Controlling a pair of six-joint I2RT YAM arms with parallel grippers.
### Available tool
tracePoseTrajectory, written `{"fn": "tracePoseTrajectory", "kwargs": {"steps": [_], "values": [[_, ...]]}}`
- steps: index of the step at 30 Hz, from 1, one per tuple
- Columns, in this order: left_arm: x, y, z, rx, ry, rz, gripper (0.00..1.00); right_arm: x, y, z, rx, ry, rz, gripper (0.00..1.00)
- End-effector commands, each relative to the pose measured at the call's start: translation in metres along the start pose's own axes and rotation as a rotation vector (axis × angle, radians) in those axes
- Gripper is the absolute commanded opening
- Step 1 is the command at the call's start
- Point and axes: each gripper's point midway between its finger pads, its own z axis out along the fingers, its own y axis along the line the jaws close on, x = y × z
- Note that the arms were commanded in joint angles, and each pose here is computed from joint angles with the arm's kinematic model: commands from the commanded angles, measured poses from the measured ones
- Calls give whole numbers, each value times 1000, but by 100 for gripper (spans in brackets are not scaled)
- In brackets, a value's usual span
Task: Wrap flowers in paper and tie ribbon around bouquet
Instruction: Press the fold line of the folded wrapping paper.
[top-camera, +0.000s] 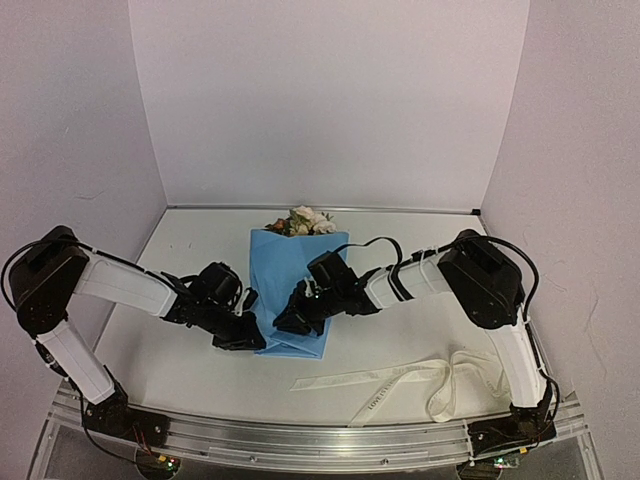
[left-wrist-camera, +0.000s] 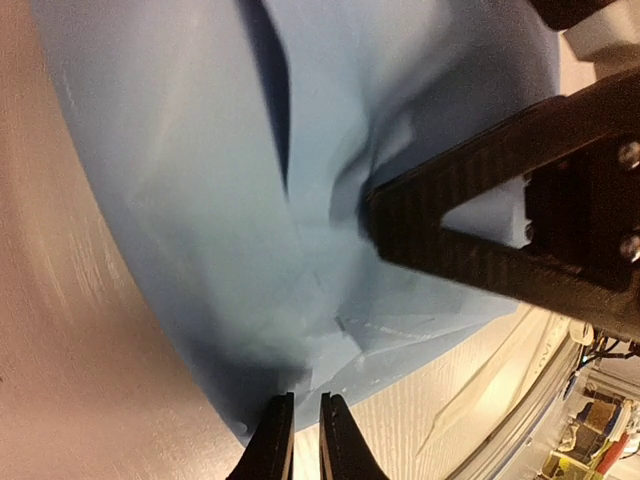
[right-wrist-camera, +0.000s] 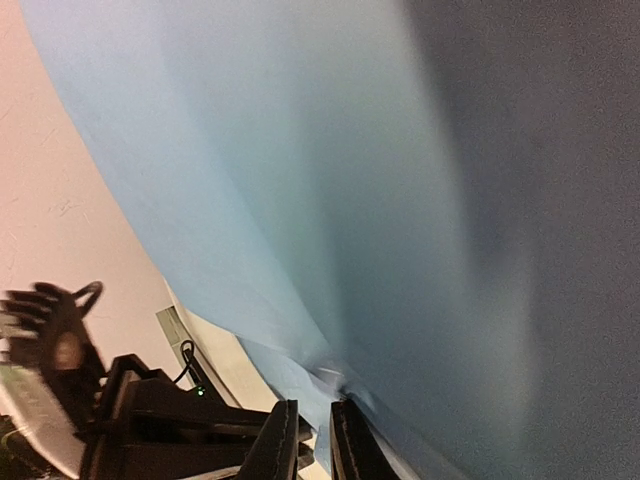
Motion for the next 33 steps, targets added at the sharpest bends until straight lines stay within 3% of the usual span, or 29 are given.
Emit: {"fn": "tracePoseTrajectory", "kwargs": {"steps": [1, 7, 18, 24, 33], "values": [[18, 9, 4, 13, 42, -38, 10, 0, -13, 5, 31, -12, -11, 12], [27, 17, 5, 0, 61, -59, 9, -1, -17, 5, 51, -15, -22, 12], [-31, -50, -38, 97, -78, 87, 15, 4, 29, -21, -3, -9, -102, 12], [-46, -66, -36, 131, -90, 125, 16, 7, 55, -46, -42, -24, -128, 13], [-42, -77, -11, 225, -15, 145, 15, 14, 42, -68, -22, -40, -102, 13]]}}
